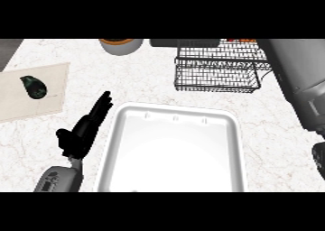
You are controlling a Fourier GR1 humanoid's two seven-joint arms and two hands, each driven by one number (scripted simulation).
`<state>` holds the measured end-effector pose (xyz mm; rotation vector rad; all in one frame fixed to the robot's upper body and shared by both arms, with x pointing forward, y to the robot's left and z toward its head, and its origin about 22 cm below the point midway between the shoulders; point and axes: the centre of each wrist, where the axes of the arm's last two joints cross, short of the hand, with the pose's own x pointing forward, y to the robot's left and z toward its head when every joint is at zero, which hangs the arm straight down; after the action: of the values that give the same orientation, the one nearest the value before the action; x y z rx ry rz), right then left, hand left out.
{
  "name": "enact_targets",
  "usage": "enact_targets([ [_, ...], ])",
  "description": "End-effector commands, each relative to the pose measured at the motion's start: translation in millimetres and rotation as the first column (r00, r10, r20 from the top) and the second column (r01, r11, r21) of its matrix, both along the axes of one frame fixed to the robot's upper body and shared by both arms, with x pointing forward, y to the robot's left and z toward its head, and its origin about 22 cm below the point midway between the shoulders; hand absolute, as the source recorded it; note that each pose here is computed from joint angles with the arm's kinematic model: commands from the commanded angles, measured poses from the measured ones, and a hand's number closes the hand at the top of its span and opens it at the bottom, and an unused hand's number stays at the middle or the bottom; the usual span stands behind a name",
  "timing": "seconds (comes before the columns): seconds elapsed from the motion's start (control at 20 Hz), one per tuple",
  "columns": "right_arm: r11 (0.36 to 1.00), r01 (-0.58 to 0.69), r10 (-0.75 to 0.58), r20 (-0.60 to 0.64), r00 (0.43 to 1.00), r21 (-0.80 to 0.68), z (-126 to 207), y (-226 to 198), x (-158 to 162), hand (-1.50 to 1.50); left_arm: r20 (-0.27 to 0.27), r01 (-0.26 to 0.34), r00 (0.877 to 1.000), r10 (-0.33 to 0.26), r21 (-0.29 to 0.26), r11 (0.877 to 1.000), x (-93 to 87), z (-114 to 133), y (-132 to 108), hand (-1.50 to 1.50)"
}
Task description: Pick the cupcake from the tray and place it in the tiered basket
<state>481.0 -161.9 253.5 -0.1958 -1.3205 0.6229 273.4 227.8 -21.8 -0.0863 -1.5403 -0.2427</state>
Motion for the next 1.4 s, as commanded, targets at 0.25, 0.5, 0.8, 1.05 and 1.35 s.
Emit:
enact_targets([
  [0.25,0.974,0.100,-0.087,-0.075,0.993,0.202,6.0,-16.2,1.5,-1.50,0.007,-0.005,1.000,0.005,0.005,1.000,-2.9,-2.2,2.9,0.00],
  [0.5,0.925,0.323,-0.352,0.133,0.927,0.199,32.8,-51.9,-2.3,-1.50,-0.012,0.000,1.000,0.000,0.004,1.000,1.8,-1.4,2.3,0.00],
  [0.8,0.786,0.544,-0.614,0.260,0.745,0.294,42.4,-131.4,-15.0,-1.50,0.002,0.001,1.000,-0.001,-0.011,1.000,4.4,7.9,4.1,0.00],
  [1.05,0.731,0.506,-0.658,0.278,0.700,0.458,39.0,-233.2,-50.2,-1.50,-0.008,-0.016,1.000,0.016,0.003,1.000,-11.9,-8.4,-4.7,0.00],
  [1.35,0.711,0.531,-0.684,0.276,0.676,0.461,22.0,-320.1,-97.1,-1.50,0.004,0.001,1.000,-0.001,-0.002,1.000,-9.0,5.7,0.4,0.00],
])
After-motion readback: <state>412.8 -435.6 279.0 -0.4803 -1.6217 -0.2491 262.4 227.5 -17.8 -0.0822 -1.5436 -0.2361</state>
